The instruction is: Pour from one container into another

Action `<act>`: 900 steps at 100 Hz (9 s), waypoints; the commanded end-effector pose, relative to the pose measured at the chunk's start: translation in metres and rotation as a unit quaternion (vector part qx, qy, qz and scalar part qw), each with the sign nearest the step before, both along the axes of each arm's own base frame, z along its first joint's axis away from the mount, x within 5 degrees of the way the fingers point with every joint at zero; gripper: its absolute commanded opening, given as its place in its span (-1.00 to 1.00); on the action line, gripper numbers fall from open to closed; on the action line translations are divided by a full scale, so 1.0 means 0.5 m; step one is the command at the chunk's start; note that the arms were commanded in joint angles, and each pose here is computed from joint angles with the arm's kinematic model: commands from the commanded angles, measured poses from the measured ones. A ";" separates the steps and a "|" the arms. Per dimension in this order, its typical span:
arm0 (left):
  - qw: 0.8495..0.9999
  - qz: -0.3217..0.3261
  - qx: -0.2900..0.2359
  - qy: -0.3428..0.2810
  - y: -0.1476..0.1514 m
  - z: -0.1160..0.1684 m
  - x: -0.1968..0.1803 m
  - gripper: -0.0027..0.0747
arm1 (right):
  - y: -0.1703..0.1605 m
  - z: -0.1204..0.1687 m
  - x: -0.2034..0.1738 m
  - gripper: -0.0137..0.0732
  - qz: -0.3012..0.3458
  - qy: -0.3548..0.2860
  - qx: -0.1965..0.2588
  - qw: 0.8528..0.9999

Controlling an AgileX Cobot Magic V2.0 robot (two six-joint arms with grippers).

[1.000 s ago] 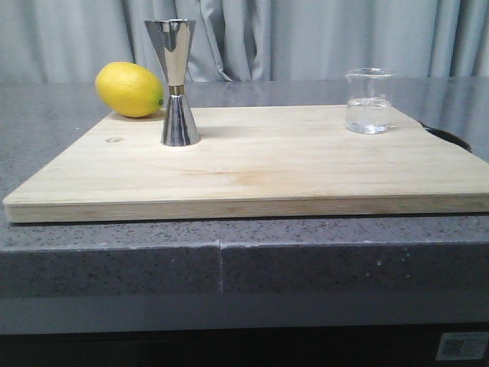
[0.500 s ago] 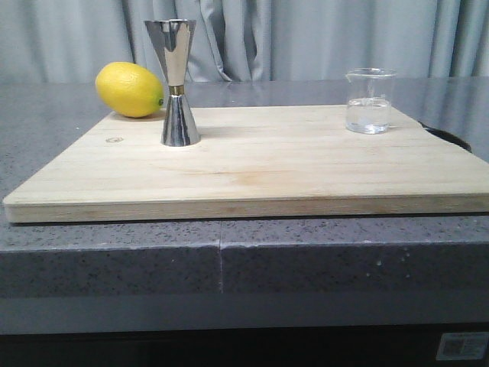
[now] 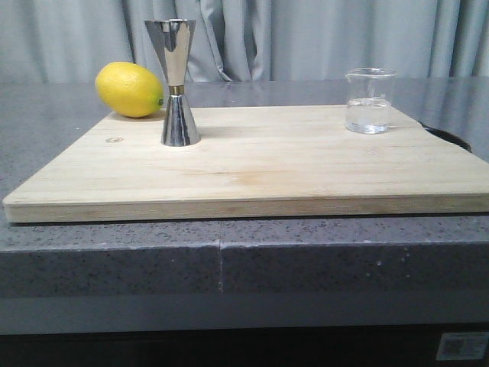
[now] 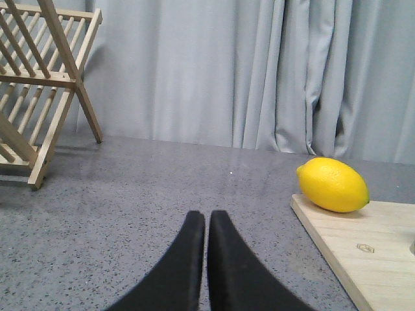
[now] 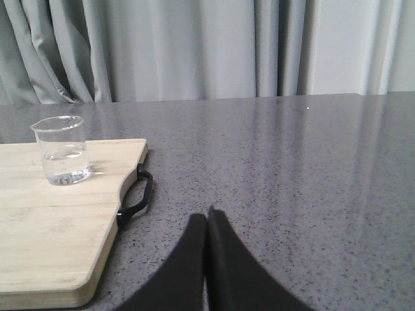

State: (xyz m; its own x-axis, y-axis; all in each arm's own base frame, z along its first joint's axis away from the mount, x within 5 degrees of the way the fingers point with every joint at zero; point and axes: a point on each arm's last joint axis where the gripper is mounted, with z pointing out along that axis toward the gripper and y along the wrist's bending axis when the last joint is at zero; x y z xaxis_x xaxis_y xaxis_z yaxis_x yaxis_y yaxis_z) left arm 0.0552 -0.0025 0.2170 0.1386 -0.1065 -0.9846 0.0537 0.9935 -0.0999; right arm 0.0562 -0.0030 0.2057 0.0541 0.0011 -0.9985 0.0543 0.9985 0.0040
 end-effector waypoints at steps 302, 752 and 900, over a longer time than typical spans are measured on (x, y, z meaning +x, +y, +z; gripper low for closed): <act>0.974 -0.104 0.019 0.201 -0.069 0.369 0.322 0.90 | -0.007 0.436 0.280 0.82 0.022 0.116 -0.016 0.993; 0.839 -0.529 0.032 0.124 -0.107 0.174 0.416 0.58 | -0.009 0.330 0.339 0.82 0.026 0.213 -0.017 0.977; 0.807 -0.580 0.087 0.073 -0.266 0.090 0.527 0.58 | -0.010 0.319 0.354 0.82 0.026 0.221 -0.017 0.975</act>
